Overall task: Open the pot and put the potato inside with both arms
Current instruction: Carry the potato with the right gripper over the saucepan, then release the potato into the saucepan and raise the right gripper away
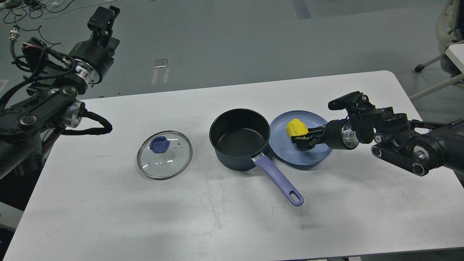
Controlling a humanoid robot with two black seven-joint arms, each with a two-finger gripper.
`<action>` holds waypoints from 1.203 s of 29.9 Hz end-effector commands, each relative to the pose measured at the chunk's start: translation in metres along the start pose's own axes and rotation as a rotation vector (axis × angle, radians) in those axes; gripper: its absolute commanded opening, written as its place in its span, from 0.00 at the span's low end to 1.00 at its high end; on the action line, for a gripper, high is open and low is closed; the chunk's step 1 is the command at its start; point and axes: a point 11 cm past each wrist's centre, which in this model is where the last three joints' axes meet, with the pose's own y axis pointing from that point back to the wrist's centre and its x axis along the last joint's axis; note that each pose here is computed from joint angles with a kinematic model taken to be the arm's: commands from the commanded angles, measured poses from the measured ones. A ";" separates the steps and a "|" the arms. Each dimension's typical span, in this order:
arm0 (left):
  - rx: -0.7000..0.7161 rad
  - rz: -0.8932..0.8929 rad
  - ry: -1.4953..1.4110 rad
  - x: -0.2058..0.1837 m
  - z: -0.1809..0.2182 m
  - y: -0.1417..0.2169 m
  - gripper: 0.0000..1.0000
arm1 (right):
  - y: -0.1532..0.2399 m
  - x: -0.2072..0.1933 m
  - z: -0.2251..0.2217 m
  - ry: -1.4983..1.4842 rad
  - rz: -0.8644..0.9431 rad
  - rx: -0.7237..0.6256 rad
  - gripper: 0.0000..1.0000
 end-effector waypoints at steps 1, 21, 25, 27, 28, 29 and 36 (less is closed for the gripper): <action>0.002 -0.004 -0.008 -0.001 -0.002 0.000 0.98 | 0.000 -0.002 0.005 0.002 -0.008 -0.016 0.45; 0.006 0.003 -0.012 0.001 -0.003 0.001 0.98 | 0.023 0.105 -0.084 0.053 0.234 0.238 0.38; 0.004 0.007 -0.010 0.003 -0.002 0.000 0.98 | 0.008 0.098 -0.113 0.056 0.221 0.303 0.39; 0.004 0.007 -0.011 0.004 -0.001 0.000 0.98 | -0.001 0.093 -0.130 0.050 0.209 0.339 0.57; 0.004 0.010 -0.012 0.005 -0.001 0.001 0.98 | -0.003 0.092 -0.135 0.048 0.208 0.349 0.68; 0.005 0.012 -0.011 0.006 -0.001 0.001 0.98 | -0.005 0.090 -0.139 0.049 0.206 0.356 0.81; 0.027 0.014 0.033 0.014 0.004 0.000 0.98 | -0.006 0.095 -0.138 0.036 0.210 0.337 1.00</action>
